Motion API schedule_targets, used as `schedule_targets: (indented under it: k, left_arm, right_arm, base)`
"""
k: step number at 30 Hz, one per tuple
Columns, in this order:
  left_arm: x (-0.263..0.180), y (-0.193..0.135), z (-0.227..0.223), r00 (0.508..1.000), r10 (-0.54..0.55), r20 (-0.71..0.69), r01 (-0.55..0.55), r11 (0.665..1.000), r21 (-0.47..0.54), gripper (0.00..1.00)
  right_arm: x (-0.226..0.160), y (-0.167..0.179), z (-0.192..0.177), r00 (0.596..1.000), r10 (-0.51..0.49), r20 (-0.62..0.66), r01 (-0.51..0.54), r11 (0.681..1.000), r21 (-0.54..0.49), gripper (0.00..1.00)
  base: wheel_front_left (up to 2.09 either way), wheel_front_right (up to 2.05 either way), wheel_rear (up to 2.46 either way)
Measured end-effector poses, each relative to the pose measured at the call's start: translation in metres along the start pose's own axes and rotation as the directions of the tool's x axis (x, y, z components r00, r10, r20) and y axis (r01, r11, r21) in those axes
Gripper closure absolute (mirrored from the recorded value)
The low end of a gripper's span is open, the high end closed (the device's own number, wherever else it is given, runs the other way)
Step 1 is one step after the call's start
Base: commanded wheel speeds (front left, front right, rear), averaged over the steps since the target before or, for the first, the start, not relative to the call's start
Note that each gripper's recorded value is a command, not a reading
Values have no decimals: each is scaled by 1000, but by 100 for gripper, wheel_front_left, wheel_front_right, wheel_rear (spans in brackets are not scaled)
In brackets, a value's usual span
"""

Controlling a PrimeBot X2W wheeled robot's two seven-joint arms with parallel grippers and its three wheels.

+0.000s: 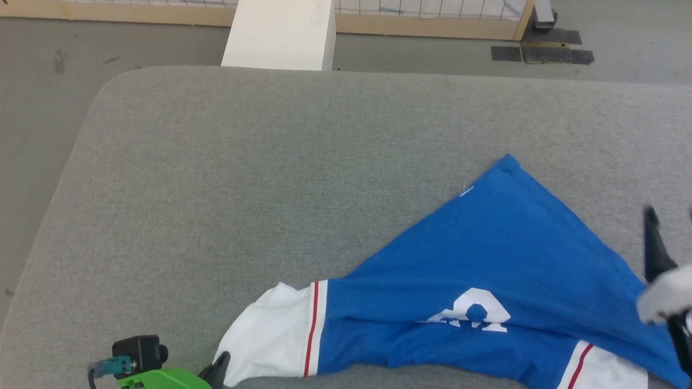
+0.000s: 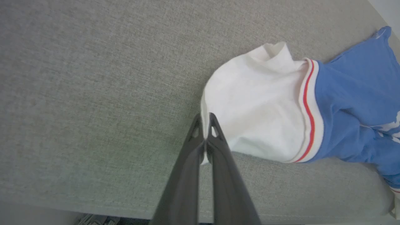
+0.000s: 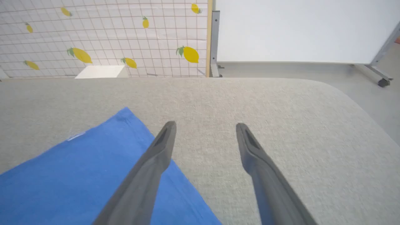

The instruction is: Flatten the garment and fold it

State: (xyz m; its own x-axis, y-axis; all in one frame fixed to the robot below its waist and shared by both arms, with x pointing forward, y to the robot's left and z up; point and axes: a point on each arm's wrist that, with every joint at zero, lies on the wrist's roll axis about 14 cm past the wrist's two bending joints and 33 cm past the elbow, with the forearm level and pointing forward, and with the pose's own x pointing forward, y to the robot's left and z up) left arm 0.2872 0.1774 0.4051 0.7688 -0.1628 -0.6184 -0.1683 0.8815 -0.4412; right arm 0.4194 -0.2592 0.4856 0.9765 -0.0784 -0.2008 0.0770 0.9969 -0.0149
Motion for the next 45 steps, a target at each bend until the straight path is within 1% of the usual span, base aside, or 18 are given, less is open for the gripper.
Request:
schedule_targets:
  k: [2, 6, 9, 13, 15, 19, 24, 28, 29, 30, 31, 32, 33, 34, 36, 38, 42, 45]
  left_arm:
    - [2, 1, 1, 1000, 3, -2, -3, 1000, -1, 100]
    - [7, 1, 3, 1000, 6, -5, -6, 1000, -1, 100]
    - [11, 0, 6, 1000, 6, -6, -6, 1000, -1, 100]
    - [17, -1, 7, 1000, 7, -11, -7, 1000, -8, 100]
    - [20, 1, 6, 1000, 16, -15, -17, 1000, -13, 100]
    - [25, 6, 4, 999, 32, -25, -33, 999, -24, 100]
    - [32, 10, 4, 999, 45, -31, -46, 998, -35, 100]
    - [36, 14, 3, 998, 56, -32, -58, 997, -44, 100]
    - [36, 15, 2, 998, 59, -34, -60, 997, -48, 100]
    - [36, 16, 2, 998, 61, -34, -63, 997, -50, 100]
    - [37, 17, 2, 997, 65, -33, -67, 996, -53, 100]
    - [37, 18, 1, 997, 69, -32, -71, 996, -56, 100]
    - [37, 18, 1, 997, 70, -33, -72, 996, -58, 100]
    - [37, 19, 0, 997, 73, -34, -74, 996, -59, 100]
    - [37, 19, 0, 997, 74, -34, -76, 995, -60, 100]
    - [36, 19, 0, 997, 73, -32, -75, 995, -59, 100]
    - [35, 16, 3, 998, 60, -21, -61, 997, -52, 100]
    - [32, 14, 4, 998, 53, -15, -54, 998, -44, 100]
  right_arm:
    - [14, 21, 12, 996, 73, 46, -72, 997, -19, 0]
    - [40, 58, 19, 979, 198, 43, -194, 978, -74, 0]
    - [62, 79, 21, 966, 257, 0, -255, 961, -110, 0]
    - [86, 105, 3, 940, 307, -148, -326, 936, -133, 0]
    - [96, 112, -15, 913, 305, -270, -350, 927, -137, 0]
    - [111, 122, -38, 848, 284, -447, -383, 912, -148, 0]
    - [124, 124, -60, 764, 233, -602, -405, 899, -167, 0]
    - [126, 124, -82, 678, 178, -714, -424, 887, -182, 0]
    - [126, 125, -86, 654, 165, -738, -429, 884, -183, 7]
    - [126, 126, -87, 637, 154, -756, -433, 882, -186, 31]
    - [127, 126, -88, 618, 141, -773, -438, 879, -190, 66]
    - [126, 127, -88, 603, 133, -787, -443, 876, -191, 76]
    - [126, 129, -89, 591, 130, -796, -449, 873, -191, 100]
    - [125, 130, -89, 585, 130, -801, -452, 872, -189, 100]
    - [124, 134, -86, 589, 138, -797, -462, 866, -192, 100]
    - [123, 135, -85, 614, 159, -773, -465, 864, -192, 100]
    - [120, 135, -77, 710, 227, -666, -447, 877, -178, 100]
    - [117, 136, -64, 790, 283, -543, -428, 890, -159, 100]
  base:
    - [0, 0, 0]
    - [0, 0, 0]
    - [0, 0, 0]
    - [0, 0, 0]
    - [0, 0, 0]
    - [0, 0, 0]
    - [0, 0, 0]
    - [0, 0, 0]
    - [0, 0, 0]
    - [0, 0, 0]
    - [0, 0, 0]
    - [0, 0, 0]
    - [0, 0, 0]
    - [0, 0, 0]
    - [0, 0, 0]
    - [0, 0, 0]
    - [0, 0, 0]
    - [0, 0, 0]
